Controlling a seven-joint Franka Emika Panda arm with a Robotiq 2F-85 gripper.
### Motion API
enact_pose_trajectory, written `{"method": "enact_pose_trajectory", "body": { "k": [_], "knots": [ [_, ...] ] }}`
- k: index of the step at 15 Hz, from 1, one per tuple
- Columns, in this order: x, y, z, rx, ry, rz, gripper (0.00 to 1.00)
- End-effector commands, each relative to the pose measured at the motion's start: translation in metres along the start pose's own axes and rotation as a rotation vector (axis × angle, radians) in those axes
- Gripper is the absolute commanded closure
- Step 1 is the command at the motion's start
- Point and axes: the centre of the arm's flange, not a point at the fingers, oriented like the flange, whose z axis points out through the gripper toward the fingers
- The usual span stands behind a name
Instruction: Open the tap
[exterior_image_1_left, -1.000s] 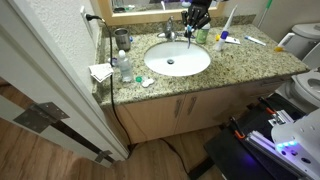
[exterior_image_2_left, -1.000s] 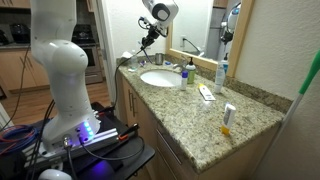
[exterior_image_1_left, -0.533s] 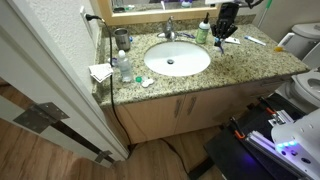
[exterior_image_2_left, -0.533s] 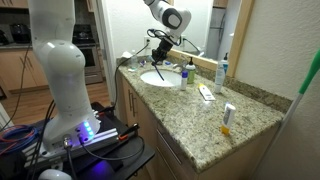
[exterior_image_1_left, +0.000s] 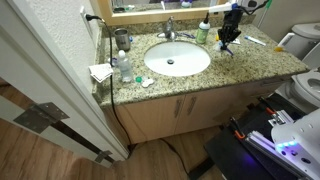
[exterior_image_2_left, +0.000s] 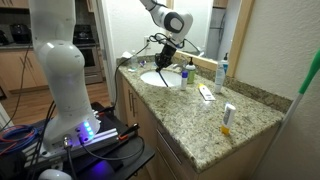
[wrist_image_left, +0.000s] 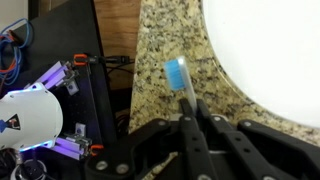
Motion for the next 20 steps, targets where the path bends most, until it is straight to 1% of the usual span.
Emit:
{"method": "enact_pose_trajectory", "body": {
  "k": [1, 5, 7, 9, 10, 11, 14, 15, 18, 20],
  "knots": [
    [0.046, -0.020, 0.033, 0.005, 0.088, 0.177, 0.98],
    [0.092, -0.039, 0.057, 0.056, 0.196, 0.323, 0.98],
    [0.100, -0.045, 0.063, 0.083, 0.215, 0.354, 0.98],
    [0.098, -0.049, 0.069, 0.126, 0.216, 0.356, 0.98],
    [0.094, -0.049, 0.072, 0.153, 0.205, 0.350, 0.66],
    [0.090, -0.047, 0.072, 0.178, 0.196, 0.325, 0.65],
    [0.076, -0.035, 0.055, 0.287, 0.182, 0.228, 0.49],
    [0.071, -0.028, 0.046, 0.325, 0.183, 0.188, 0.40],
    [0.060, -0.001, 0.019, 0.422, 0.157, 0.065, 0.19],
    [0.055, 0.022, 0.003, 0.455, 0.150, -0.035, 0.04]
  ]
}}
